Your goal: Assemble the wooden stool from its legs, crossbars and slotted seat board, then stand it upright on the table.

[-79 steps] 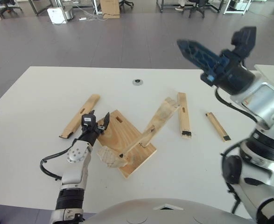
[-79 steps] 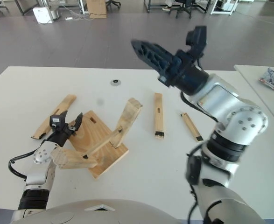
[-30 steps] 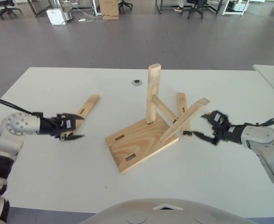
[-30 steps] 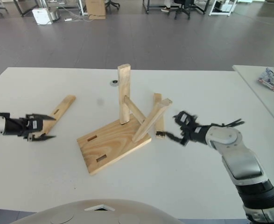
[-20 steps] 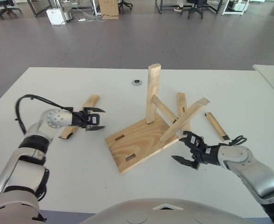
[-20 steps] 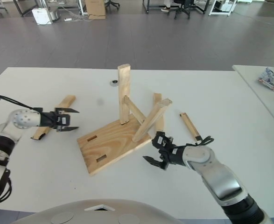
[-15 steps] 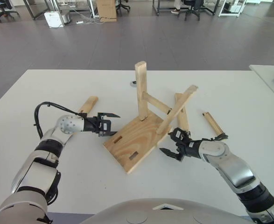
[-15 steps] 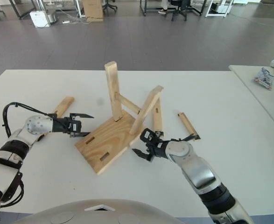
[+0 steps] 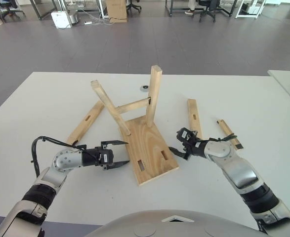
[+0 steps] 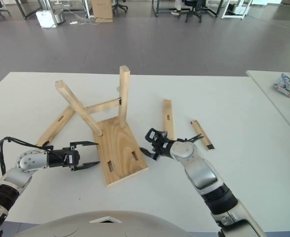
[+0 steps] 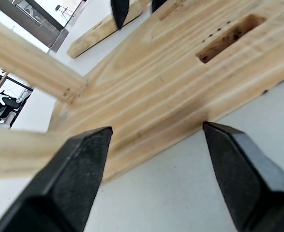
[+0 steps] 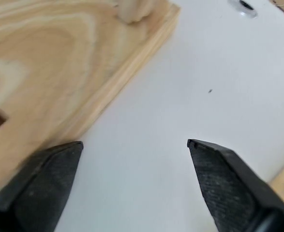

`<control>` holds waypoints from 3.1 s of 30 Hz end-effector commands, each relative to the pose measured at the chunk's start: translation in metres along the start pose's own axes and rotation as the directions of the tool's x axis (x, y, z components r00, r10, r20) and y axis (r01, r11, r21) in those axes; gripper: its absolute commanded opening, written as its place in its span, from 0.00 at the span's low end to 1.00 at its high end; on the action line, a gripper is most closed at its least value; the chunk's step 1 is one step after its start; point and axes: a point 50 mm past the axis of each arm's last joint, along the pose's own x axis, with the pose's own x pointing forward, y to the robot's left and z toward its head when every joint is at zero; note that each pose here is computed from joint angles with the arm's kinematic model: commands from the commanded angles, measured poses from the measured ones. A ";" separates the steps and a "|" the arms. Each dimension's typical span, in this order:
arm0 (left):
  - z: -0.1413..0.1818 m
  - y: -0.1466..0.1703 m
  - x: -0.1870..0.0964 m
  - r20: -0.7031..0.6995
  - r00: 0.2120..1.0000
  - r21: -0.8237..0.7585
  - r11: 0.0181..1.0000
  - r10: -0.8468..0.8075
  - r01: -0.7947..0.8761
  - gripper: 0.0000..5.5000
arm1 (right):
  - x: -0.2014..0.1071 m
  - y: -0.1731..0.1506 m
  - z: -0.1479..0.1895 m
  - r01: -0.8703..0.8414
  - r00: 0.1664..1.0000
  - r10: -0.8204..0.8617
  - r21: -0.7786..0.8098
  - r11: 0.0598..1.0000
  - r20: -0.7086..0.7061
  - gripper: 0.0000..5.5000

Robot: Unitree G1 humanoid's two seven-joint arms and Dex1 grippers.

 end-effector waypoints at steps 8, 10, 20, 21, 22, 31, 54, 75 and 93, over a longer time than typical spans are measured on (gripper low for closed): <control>-0.010 0.064 -0.021 -0.094 0.627 -0.690 0.403 0.773 -0.601 0.63 | -0.048 -0.093 0.033 0.377 0.842 -0.498 0.433 0.819 0.210 0.74; -0.004 0.073 -0.025 -0.184 0.516 -0.768 0.205 0.837 -0.607 0.63 | -0.069 -0.120 0.028 0.493 0.728 -0.657 0.516 0.700 0.196 0.74; 0.014 0.067 -0.038 -0.377 0.440 -0.793 -0.039 0.815 -0.608 0.63 | -0.091 -0.117 -0.080 0.685 0.668 -0.715 0.547 0.482 -0.208 0.74; 0.016 0.069 -0.038 -0.367 0.449 -0.794 -0.023 0.815 -0.608 0.63 | -0.089 -0.113 -0.080 0.659 0.694 -0.693 0.557 0.505 -0.192 0.74; 0.018 0.070 -0.037 -0.359 0.466 -0.791 0.001 0.809 -0.612 0.63 | -0.088 -0.110 -0.080 0.626 0.727 -0.663 0.570 0.533 -0.179 0.74; 0.022 0.070 -0.036 -0.334 0.514 -0.802 0.047 0.790 -0.595 0.63 | -0.092 -0.106 -0.123 0.545 0.836 -0.419 0.628 0.556 -0.354 0.70; 0.065 0.133 -0.072 -0.111 0.268 -0.896 0.020 0.957 -0.444 0.63 | -0.084 -0.125 -0.031 0.669 0.674 -0.736 0.477 0.570 -0.067 0.24; 0.228 0.178 0.015 0.506 0.601 -0.822 0.556 0.619 0.119 0.63 | -0.097 -0.055 0.177 0.207 0.505 -0.244 0.158 0.965 0.828 0.24; 0.224 0.177 0.028 0.475 0.573 -0.857 0.500 0.668 0.126 0.20 | -0.089 -0.043 0.176 0.187 0.535 -0.212 0.130 0.974 0.818 0.24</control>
